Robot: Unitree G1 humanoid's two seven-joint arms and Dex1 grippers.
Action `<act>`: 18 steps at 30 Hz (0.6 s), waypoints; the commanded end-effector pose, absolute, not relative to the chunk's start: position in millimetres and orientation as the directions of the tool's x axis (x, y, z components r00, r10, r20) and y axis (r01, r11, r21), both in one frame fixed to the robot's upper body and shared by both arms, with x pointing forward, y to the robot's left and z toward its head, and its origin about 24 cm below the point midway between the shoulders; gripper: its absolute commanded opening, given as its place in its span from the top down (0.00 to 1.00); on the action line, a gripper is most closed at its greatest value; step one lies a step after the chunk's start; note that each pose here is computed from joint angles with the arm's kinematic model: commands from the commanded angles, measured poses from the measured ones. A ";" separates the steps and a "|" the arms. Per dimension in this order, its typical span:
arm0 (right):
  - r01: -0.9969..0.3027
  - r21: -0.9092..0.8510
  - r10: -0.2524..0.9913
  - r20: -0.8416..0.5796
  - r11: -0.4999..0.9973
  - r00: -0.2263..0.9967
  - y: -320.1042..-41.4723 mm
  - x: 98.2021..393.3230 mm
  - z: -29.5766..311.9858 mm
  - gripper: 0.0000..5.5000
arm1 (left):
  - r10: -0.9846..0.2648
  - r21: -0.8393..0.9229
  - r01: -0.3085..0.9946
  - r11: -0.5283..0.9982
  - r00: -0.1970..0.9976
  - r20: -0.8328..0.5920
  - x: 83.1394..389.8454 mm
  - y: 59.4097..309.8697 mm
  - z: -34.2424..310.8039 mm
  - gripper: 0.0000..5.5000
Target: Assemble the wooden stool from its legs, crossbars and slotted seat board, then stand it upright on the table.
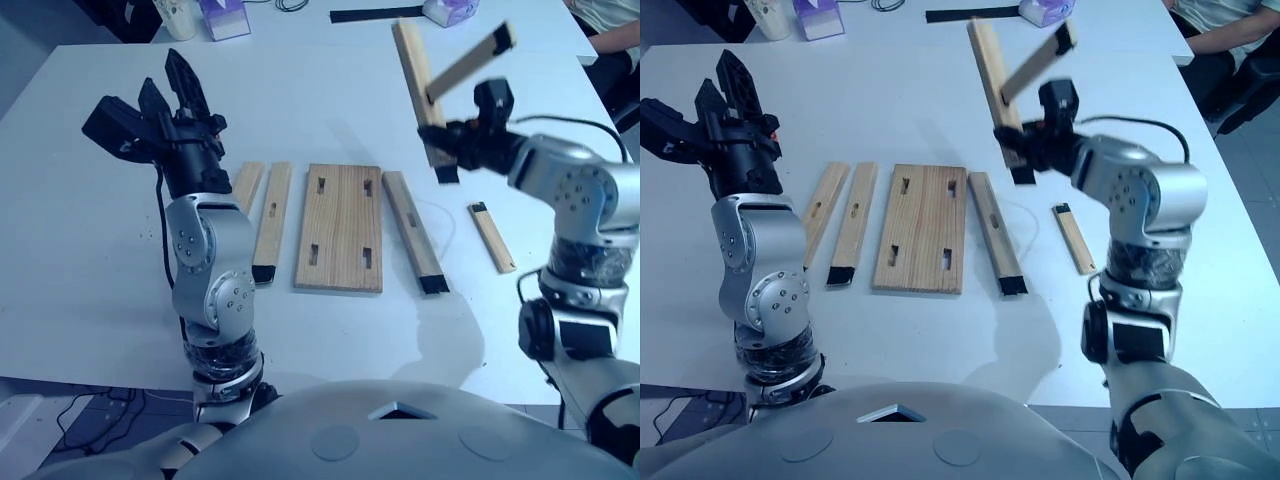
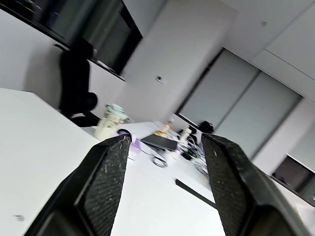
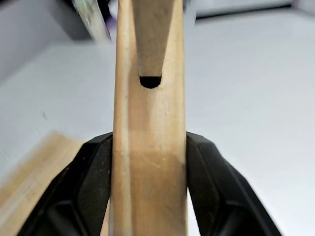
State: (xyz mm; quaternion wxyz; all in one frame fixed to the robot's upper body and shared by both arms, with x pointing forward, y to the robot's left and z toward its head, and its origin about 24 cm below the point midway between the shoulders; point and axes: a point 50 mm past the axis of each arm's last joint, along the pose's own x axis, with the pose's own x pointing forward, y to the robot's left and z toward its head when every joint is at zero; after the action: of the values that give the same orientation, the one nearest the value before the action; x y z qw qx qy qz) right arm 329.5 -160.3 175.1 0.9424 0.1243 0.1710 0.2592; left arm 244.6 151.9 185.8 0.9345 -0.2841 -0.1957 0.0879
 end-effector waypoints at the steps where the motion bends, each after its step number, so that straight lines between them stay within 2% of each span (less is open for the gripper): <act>1: -0.489 0.475 0.591 -0.084 0.732 0.802 -147.7 343.5 192.2 0.63 | 0.154 -0.535 0.052 0.843 0.930 0.333 254.4 153.6 192.4 0.52; 4: -0.542 0.519 0.629 0.010 0.661 0.777 -135.8 346.0 194.5 0.63 | 0.101 -0.557 0.098 0.825 0.944 0.315 266.2 158.2 198.2 0.52; 9: -0.582 0.534 0.611 0.145 0.613 0.778 -130.9 334.0 189.7 0.63 | -0.150 -0.494 0.271 0.826 0.951 0.270 301.6 151.7 215.4 0.52; 11: -0.572 0.559 0.613 0.138 0.600 0.778 -129.2 329.4 181.0 0.63 | -0.233 -0.490 0.331 0.807 0.940 0.251 312.7 150.4 220.0 0.52; 14: -0.628 0.547 0.692 0.116 0.554 0.712 -122.9 321.4 170.5 0.63 | -0.356 -0.576 0.468 0.670 0.884 0.304 315.7 146.1 228.9 0.52; 18: -0.728 0.501 0.772 0.170 0.468 0.613 -127.0 317.3 183.2 0.63 | -0.501 -0.586 0.619 0.523 0.780 0.375 312.5 140.0 240.3 0.52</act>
State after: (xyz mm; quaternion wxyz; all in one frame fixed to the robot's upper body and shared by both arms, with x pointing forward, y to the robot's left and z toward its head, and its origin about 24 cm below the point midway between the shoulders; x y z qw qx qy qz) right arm 319.2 -122.1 166.1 0.8678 0.2888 0.0638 0.3993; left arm 314.9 143.5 229.5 0.8905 -0.3606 -0.0778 -0.2665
